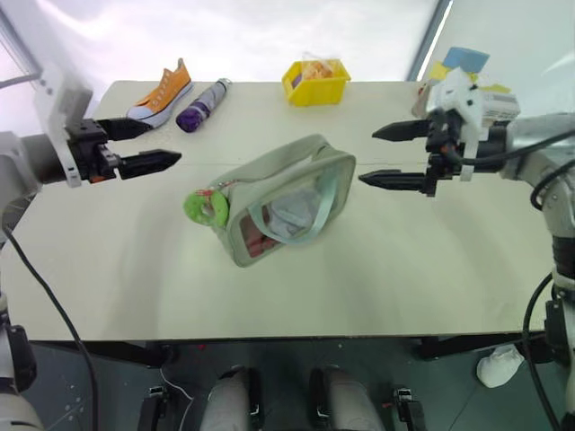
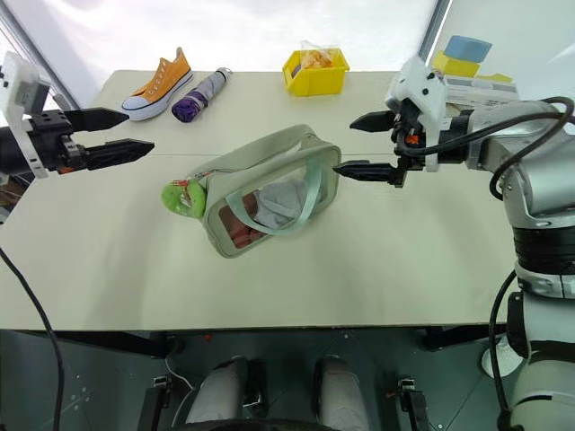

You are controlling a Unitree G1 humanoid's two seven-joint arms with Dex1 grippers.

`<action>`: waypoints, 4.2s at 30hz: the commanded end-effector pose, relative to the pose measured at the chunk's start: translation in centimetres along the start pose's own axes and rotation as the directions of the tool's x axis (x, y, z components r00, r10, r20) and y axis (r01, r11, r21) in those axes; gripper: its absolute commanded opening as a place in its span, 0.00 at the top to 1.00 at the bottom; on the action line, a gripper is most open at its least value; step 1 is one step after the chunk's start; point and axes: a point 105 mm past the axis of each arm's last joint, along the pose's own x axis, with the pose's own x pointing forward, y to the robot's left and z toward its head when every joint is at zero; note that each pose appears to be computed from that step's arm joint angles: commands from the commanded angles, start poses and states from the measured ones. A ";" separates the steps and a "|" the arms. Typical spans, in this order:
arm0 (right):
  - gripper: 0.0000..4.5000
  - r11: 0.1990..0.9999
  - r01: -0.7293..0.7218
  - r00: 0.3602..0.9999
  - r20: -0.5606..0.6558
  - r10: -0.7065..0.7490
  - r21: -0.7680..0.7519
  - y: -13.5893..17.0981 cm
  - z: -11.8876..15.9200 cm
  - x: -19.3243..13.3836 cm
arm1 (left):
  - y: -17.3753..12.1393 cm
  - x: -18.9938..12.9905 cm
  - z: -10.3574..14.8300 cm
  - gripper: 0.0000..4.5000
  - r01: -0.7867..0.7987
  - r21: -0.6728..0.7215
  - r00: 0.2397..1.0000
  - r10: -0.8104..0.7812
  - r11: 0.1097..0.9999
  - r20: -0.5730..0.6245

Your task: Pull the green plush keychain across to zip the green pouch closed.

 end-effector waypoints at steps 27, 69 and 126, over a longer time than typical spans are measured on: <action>0.41 0.877 -0.263 0.965 -0.120 0.235 -0.403 -1.4 0.3 7.8 | -5.6 -1.0 0.9 0.00 -0.013 0.047 0.998 0.010 0.999 0.054; 0.72 0.993 -0.066 0.974 -0.225 0.042 -0.101 3.1 -2.8 2.9 | 0.8 4.1 -3.4 0.00 -0.090 0.031 0.995 0.088 0.995 0.044; 1.00 0.992 0.009 0.983 -0.182 -0.032 -0.127 0.9 -2.6 5.2 | -3.7 5.2 -2.3 0.05 0.115 0.236 0.993 -0.116 0.965 -0.012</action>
